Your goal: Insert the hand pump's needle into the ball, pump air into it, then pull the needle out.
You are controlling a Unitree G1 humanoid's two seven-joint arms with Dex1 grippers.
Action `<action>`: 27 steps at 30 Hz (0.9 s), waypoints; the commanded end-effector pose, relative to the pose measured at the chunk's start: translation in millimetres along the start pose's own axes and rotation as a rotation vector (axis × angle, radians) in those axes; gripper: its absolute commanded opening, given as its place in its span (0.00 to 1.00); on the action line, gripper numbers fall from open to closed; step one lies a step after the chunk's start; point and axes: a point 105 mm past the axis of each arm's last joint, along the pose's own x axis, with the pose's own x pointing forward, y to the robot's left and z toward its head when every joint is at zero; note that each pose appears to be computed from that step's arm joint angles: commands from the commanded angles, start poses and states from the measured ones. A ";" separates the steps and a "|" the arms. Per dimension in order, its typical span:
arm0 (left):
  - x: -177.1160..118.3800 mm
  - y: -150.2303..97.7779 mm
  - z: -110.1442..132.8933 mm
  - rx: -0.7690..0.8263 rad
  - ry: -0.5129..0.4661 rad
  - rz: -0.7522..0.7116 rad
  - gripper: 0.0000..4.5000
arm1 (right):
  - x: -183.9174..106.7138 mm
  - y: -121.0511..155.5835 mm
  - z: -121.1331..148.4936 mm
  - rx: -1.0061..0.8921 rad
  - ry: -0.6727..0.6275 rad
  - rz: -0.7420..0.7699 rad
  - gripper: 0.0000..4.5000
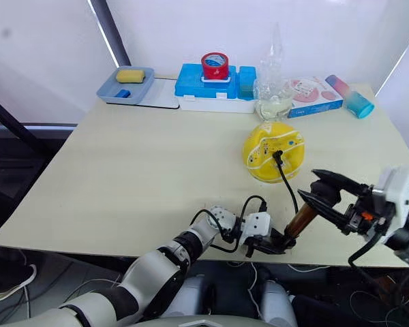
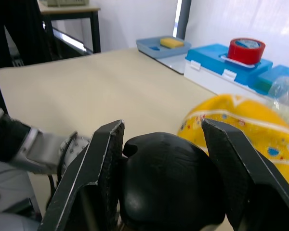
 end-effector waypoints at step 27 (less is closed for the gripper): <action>-3.1 25.3 5.7 -0.026 0.011 0.143 0.25 | -3.7 -6.5 74.1 0.026 -0.168 0.020 0.47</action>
